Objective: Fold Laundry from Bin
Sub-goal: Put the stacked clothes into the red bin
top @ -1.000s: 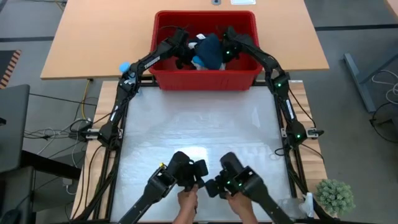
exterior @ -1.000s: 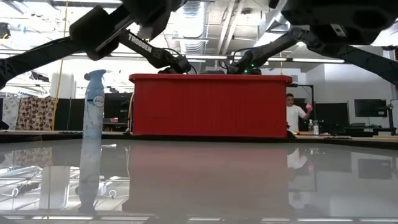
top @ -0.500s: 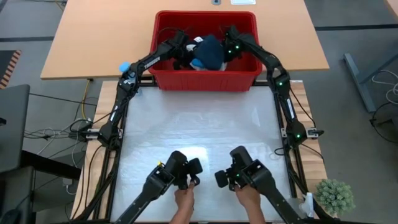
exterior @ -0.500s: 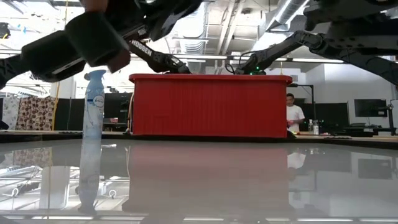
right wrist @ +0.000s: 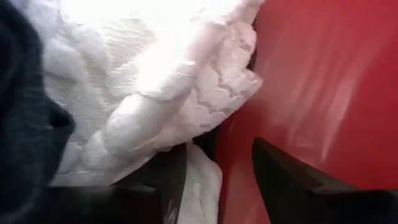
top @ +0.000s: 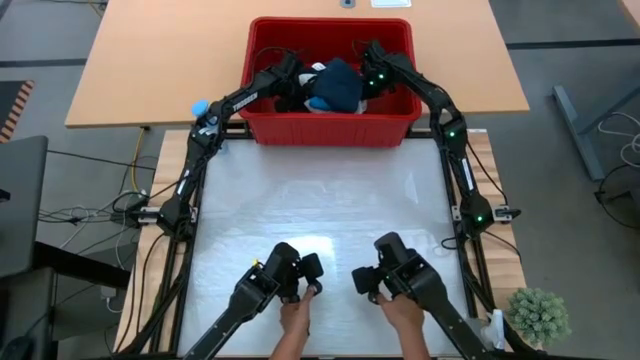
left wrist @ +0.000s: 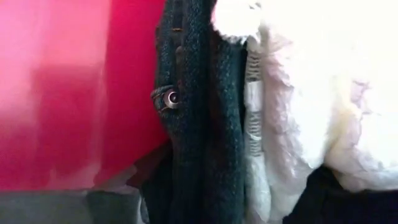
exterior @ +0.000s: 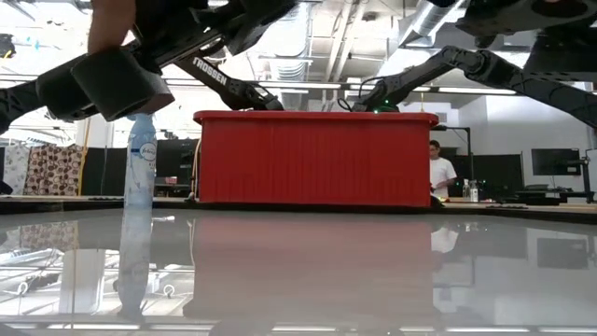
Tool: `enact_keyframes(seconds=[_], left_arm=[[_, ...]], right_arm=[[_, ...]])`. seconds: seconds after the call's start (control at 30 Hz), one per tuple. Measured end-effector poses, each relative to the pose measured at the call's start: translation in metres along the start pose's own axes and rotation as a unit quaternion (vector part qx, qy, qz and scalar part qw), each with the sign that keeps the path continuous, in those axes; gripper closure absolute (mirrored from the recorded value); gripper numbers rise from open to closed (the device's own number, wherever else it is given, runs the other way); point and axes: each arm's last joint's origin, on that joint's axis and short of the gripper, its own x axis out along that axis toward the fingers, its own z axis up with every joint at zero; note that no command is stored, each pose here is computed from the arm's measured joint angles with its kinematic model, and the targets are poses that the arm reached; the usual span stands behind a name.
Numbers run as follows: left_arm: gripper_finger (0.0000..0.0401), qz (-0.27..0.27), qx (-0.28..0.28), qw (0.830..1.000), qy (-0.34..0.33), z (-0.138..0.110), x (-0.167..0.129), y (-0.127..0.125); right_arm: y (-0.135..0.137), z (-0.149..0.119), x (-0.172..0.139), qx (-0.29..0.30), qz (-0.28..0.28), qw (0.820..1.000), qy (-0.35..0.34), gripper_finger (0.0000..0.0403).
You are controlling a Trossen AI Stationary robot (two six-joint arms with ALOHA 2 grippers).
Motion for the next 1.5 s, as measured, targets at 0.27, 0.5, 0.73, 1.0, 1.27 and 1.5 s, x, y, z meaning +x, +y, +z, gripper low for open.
enact_keyframes(seconds=[0.27,0.5,0.73,1.0,1.27,1.5], left_arm=[[0.0176,-0.021,0.002,1.0,0.018,0.018,-0.005,0.01],[0.0176,-0.048,-0.064,0.996,0.034,0.037,-0.01,0.021],[0.0176,-0.125,-0.092,0.988,-0.008,0.063,-0.017,0.018],[0.0176,-0.206,-0.118,0.97,-0.043,0.076,-0.028,0.004],[0.0176,-0.292,-0.111,0.941,-0.128,0.088,-0.04,-0.012],[0.0176,-0.424,-0.057,0.875,-0.224,0.099,-0.066,-0.033]], right_arm=[[-0.022,0.004,-0.006,0.022,-0.008,1.0,0.004,0.0176],[-0.028,0.008,-0.014,0.032,0.015,0.999,-0.009,0.0177],[-0.029,0.019,-0.036,0.047,0.024,0.997,-0.063,0.0177],[-0.025,0.03,-0.07,0.049,0.04,0.989,-0.133,0.0177],[-0.021,0.033,-0.096,0.029,0.043,0.984,-0.169,0.0177],[-0.012,0.04,-0.12,-0.025,0.106,0.97,-0.215,0.0177]])
